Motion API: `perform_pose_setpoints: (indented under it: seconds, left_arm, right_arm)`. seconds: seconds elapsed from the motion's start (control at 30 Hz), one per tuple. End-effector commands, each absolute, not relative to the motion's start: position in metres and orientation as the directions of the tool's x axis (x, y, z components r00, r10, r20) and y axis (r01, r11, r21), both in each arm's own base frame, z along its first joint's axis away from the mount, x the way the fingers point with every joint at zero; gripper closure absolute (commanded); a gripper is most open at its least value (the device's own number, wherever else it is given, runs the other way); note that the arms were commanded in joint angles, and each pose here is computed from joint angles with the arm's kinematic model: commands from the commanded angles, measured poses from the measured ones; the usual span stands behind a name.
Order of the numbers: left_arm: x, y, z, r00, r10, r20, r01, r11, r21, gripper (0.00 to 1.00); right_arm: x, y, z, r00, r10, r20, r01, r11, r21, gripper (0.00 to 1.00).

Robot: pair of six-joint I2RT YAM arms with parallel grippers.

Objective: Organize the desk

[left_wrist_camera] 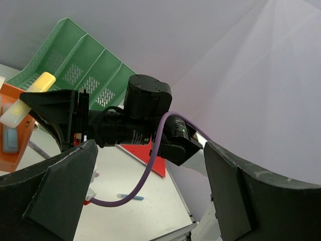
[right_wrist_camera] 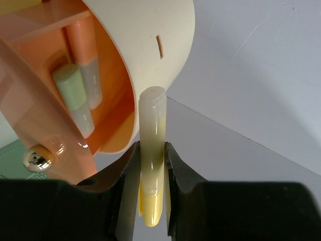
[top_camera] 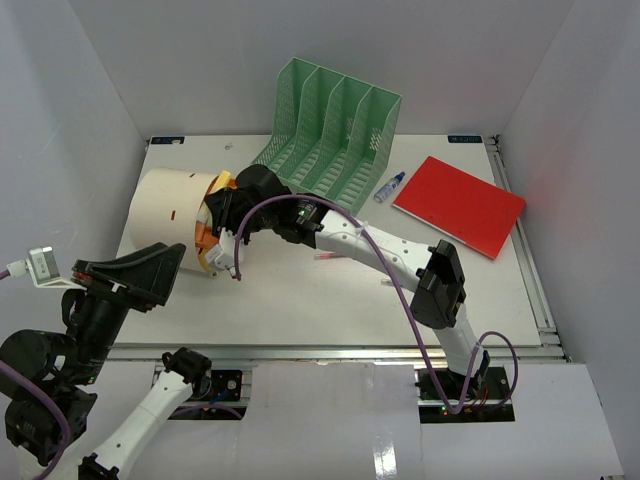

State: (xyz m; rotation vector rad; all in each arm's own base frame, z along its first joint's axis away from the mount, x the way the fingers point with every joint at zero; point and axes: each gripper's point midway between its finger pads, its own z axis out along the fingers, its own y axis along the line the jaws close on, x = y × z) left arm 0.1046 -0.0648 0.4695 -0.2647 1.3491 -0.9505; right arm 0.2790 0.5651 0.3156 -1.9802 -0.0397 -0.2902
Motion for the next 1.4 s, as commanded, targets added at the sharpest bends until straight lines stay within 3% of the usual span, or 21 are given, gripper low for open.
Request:
perform_pose_setpoints:
  seconds: [0.0,0.53,1.03,1.2,1.37]
  left_arm:
    - [0.099,-0.064,0.467,-0.079,-0.693,-0.716,0.431,0.624,-0.652,0.02]
    - [0.093,-0.066,0.457,-0.102,-0.699,-0.708,0.441,0.606,-0.662,0.02]
    - [0.099,-0.073,0.445,-0.137,-0.682,-0.718,0.435,0.610,-0.663,0.02]
    - [0.103,-0.080,0.442,-0.158,-0.662,-0.733,0.442,0.616,-0.652,0.02]
    - [0.117,-0.100,0.431,-0.234,-0.591,-0.772,0.458,0.633,-0.624,0.02]
  right_arm:
    - [0.285,0.565,0.348,0.940,-0.123,0.320,0.258,-0.359,-0.897,0.92]
    - [0.293,0.560,0.318,0.903,-0.078,0.424,0.334,-0.496,-0.802,0.82]
    - [0.286,0.563,0.333,0.898,-0.064,0.435,0.359,-0.464,-0.810,0.42]
    - [0.275,0.557,0.363,0.910,-0.083,0.407,0.342,-0.405,-0.848,0.42]
    - [0.266,0.532,0.392,0.952,-0.139,0.274,0.210,-0.355,-0.911,0.46]
